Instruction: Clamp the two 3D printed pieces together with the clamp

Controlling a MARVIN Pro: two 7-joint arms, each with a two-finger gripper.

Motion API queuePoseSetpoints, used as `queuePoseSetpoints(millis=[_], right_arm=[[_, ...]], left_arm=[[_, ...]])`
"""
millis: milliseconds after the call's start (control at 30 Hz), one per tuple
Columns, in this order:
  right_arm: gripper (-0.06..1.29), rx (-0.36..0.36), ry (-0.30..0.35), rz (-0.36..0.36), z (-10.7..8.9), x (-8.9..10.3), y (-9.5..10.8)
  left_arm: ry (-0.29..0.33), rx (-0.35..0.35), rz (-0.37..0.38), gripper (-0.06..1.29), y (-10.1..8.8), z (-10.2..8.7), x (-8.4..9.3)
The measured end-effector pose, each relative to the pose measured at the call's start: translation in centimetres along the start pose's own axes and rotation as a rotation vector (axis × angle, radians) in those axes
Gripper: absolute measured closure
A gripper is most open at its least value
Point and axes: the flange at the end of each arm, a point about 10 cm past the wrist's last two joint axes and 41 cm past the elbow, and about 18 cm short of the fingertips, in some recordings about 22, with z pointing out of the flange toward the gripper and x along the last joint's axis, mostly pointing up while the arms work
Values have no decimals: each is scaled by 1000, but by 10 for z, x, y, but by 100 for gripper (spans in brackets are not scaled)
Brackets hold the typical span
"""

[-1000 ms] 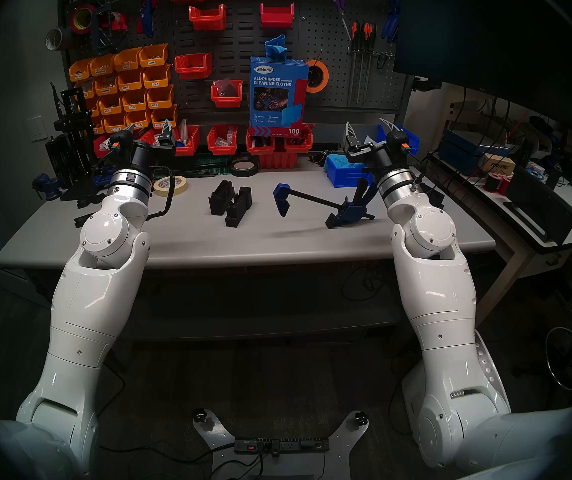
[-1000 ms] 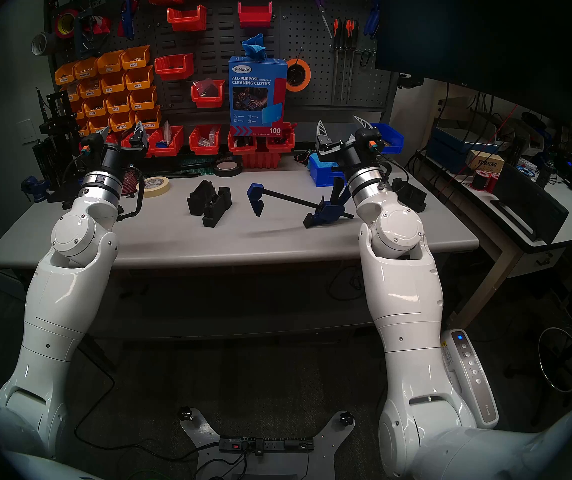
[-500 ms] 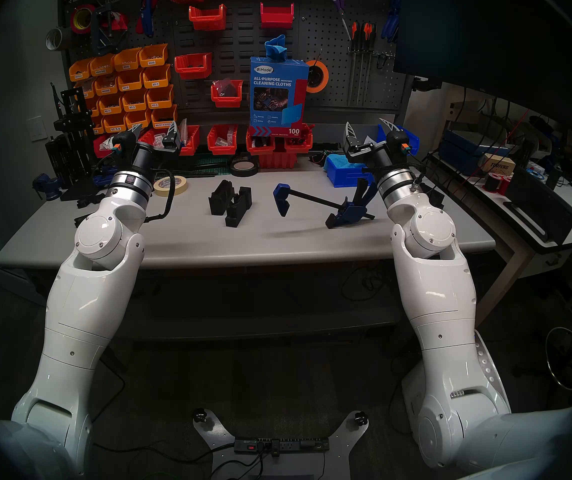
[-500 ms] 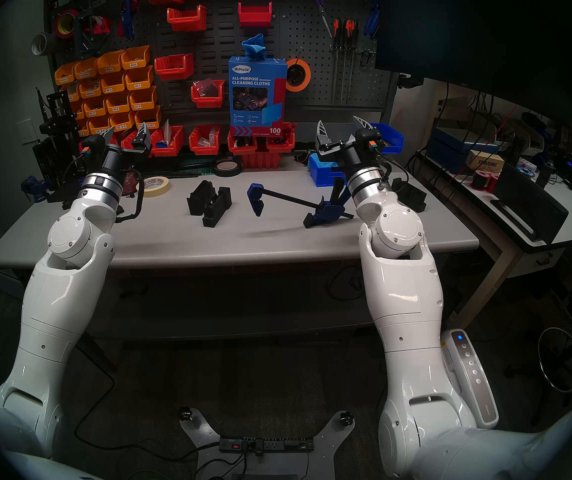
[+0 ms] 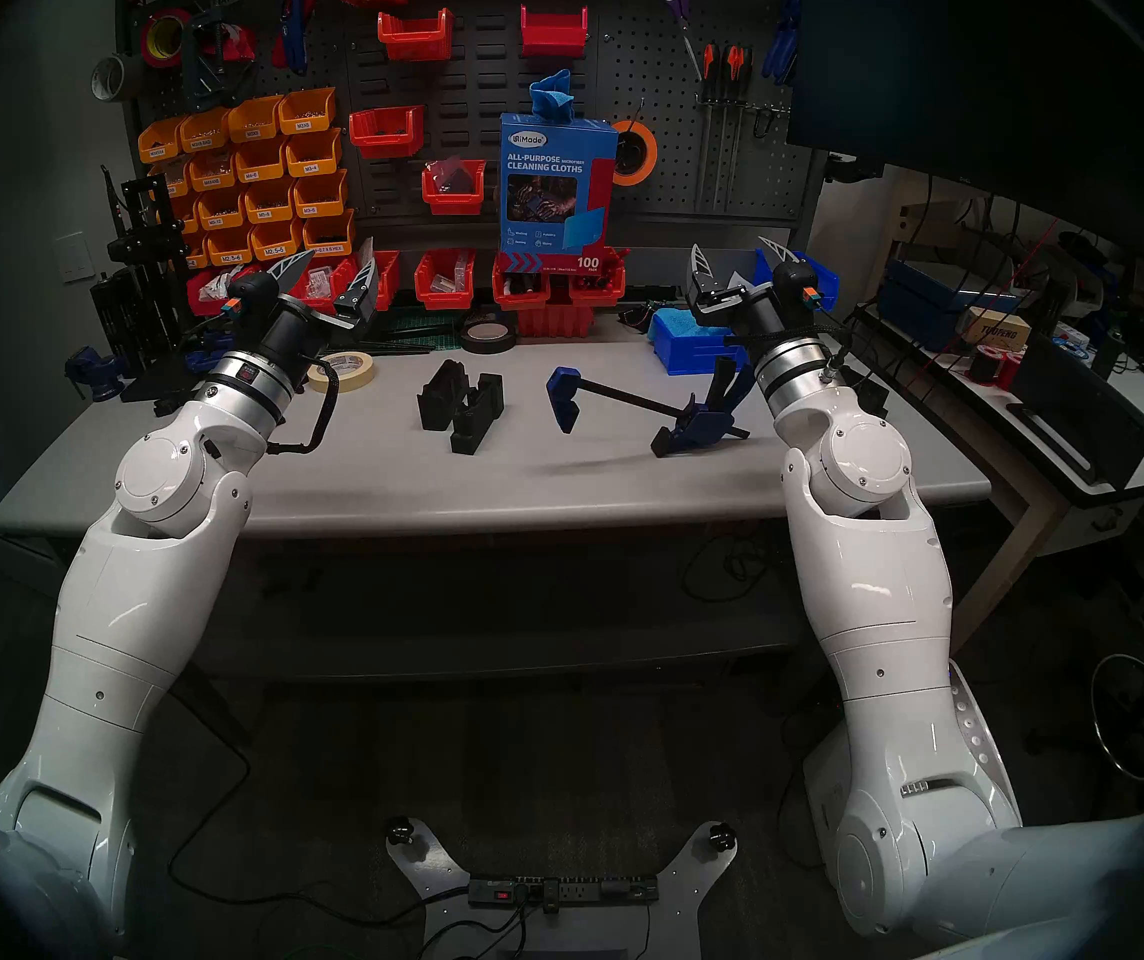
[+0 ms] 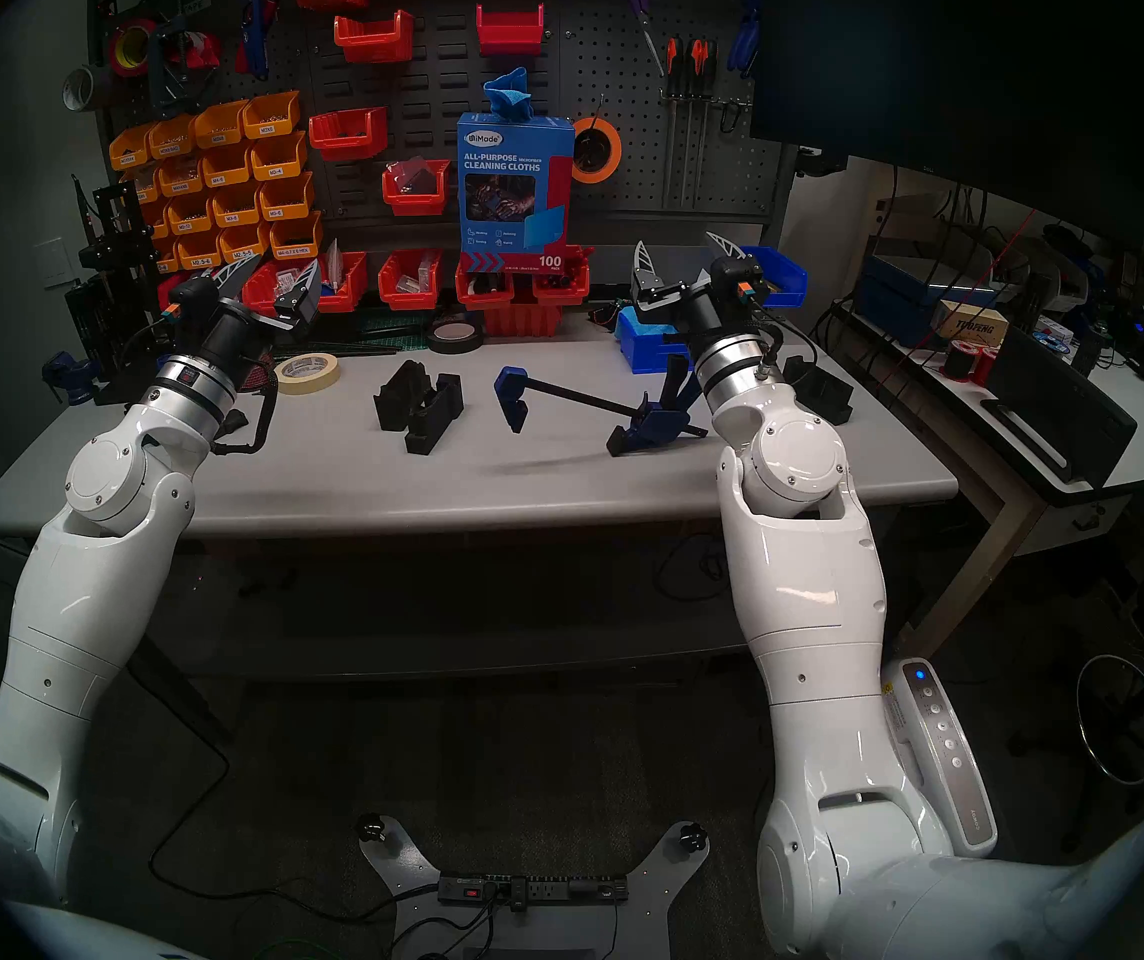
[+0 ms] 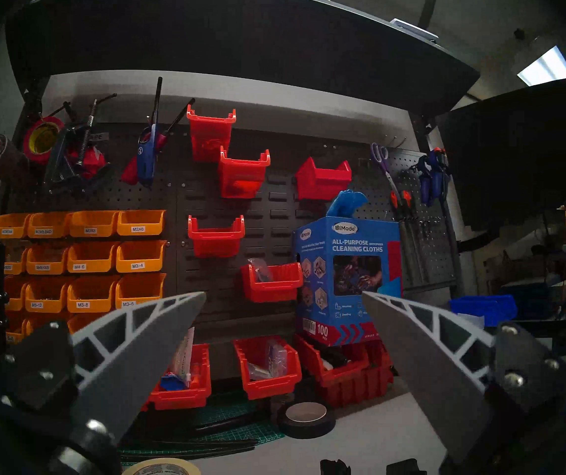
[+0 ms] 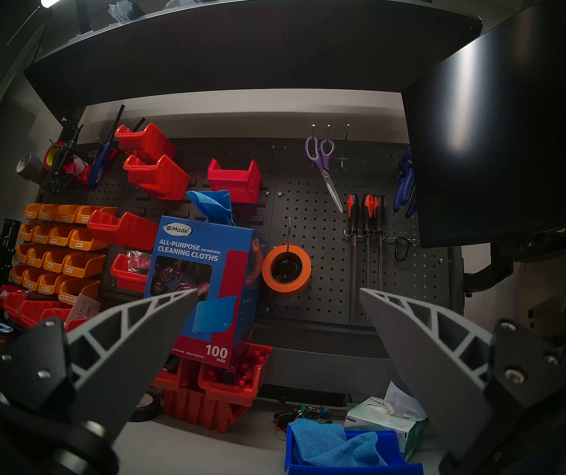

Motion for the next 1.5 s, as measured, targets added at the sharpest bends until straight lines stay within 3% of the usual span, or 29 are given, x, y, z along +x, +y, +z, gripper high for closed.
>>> queuePoseSetpoints(millis=[133, 167, 200, 233, 300, 667, 1200, 1500], right_arm=[[-1, 0, 0, 0, 0, 0, 0], [-1, 0, 0, 0, 0, 0, 0], [-1, 0, 0, 0, 0, 0, 0], [-1, 0, 0, 0, 0, 0, 0], [-1, 0, 0, 0, 0, 0, 0], [-1, 0, 0, 0, 0, 0, 0], [-1, 0, 0, 0, 0, 0, 0], [-1, 0, -1, 1, 0, 0, 0]], left_arm=[[2, -68, -2, 0, -1, -3, -1], [3, -83, -2, 6, -1, -3, -1], [5, -100, -3, 53, 0, -4, -1], [7, -113, -4, 118, 0, -4, 0], [12, -146, -7, 125, 1, -5, 0], [8, -334, -58, 125, 9, -16, 2], [-143, -559, -182, 125, -8, -50, -30], [-203, -666, -214, 125, -22, -59, -43]])
